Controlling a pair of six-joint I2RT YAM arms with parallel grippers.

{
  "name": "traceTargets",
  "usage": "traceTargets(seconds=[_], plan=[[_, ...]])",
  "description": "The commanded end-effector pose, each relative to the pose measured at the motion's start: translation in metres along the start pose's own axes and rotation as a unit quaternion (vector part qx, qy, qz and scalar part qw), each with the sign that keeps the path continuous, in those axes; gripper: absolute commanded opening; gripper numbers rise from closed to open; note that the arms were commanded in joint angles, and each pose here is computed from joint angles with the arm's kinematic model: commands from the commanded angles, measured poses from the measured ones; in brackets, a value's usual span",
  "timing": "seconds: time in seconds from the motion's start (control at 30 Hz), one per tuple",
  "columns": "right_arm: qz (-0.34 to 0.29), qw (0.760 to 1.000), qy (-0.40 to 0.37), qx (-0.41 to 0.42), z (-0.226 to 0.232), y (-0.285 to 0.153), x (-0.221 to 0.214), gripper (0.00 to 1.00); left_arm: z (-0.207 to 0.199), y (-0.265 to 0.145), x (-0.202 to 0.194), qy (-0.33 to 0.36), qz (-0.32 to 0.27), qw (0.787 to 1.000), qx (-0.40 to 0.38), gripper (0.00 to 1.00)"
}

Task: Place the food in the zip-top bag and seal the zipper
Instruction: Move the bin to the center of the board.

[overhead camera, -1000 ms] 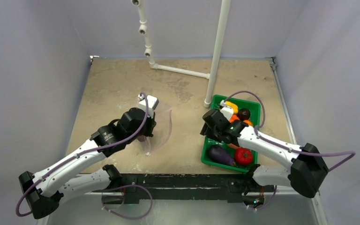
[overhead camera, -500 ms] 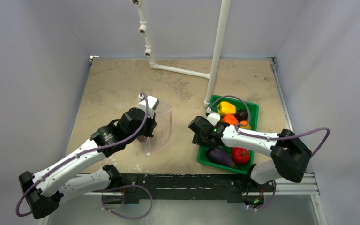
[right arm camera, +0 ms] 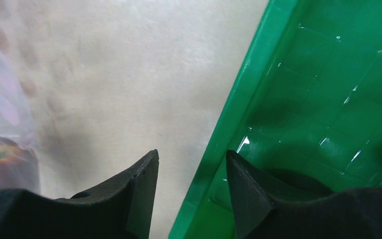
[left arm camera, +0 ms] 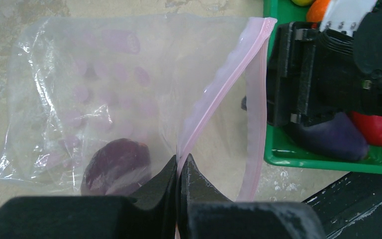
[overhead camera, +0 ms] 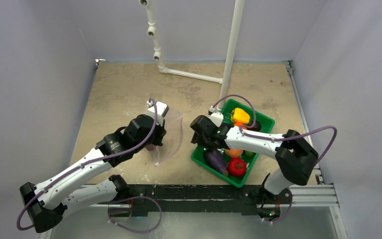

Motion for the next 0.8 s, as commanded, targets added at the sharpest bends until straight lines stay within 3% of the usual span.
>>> traceTargets(seconds=[0.0,0.33,0.77], plan=[[-0.027,0.997,0.038,0.069,0.056,0.001,0.014,0.55,0.0,-0.005,0.008,-0.006,-0.019,1.0,-0.001,0.0],[-0.075,0.996,0.022,0.053,0.09,0.016,0.033,0.57,0.005,-0.006,0.008,-0.011,-0.022,0.999,0.024,0.0],[-0.117,0.991,0.011,0.059,0.062,-0.043,0.058,0.66,0.01,-0.006,0.008,-0.014,-0.022,0.998,0.049,0.0]])
Point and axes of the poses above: each gripper's point midway between its finger pads, its own y axis out along the fingers, its own z axis along the line the jaws close on, x = y × z, the point moved 7 cm from there along -y, back along the fingers, and after that the axes turned 8 degrees about y, right-handed, at the moved point
